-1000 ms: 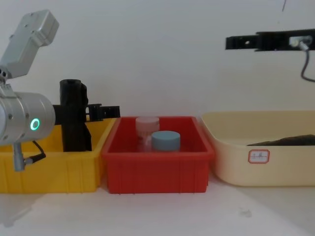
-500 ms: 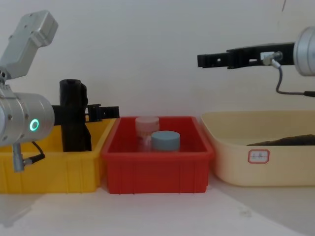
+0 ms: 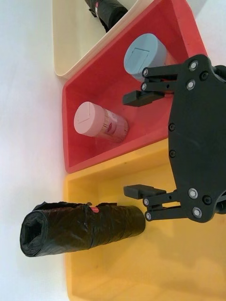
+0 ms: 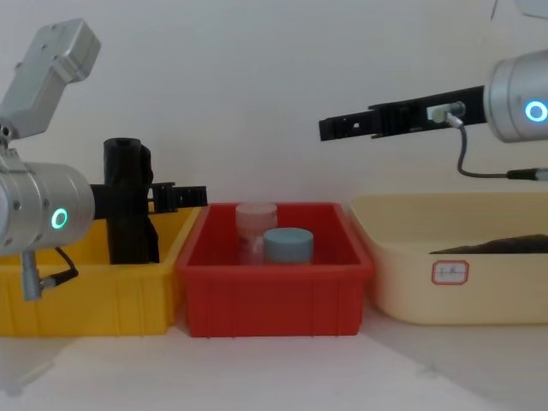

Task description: Pick up the garbage bag with the one hand and transfer it to the other hand.

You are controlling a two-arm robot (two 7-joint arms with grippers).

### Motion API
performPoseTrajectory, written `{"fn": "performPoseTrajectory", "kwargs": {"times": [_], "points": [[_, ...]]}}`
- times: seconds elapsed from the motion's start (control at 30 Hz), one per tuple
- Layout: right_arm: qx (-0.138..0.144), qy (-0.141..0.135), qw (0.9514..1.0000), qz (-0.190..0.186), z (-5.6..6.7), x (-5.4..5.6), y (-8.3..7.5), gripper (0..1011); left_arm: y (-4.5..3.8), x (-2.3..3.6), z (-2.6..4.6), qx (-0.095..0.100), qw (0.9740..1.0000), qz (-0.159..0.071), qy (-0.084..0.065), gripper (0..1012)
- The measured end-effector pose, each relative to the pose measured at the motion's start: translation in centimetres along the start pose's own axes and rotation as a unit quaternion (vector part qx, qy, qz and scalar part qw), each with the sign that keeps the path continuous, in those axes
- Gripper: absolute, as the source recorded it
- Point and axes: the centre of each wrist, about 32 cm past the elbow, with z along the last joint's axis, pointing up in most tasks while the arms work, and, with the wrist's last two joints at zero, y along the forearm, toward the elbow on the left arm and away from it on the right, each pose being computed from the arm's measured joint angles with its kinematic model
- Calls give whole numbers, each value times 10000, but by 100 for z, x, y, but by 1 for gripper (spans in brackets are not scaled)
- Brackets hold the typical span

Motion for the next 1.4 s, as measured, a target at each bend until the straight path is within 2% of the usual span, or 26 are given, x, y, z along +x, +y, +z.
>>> {"fn": "performPoseTrajectory", "kwargs": {"times": [0.2,0.4,0.9,1.4], "points": [[-307,223,9993,72,56,-49,76,1001,0,0,0,0,10000,0,0,1000],[-486,260,9984,116,60,-95,139,1001,0,0,-1,1,10000,0,1,1001],[-776,119,9967,197,-4,-218,337,1001,0,0,0,1,10000,-1,0,1001],[-941,-129,9951,288,-88,-267,484,1001,0,0,0,1,10000,-1,0,1001]]}}
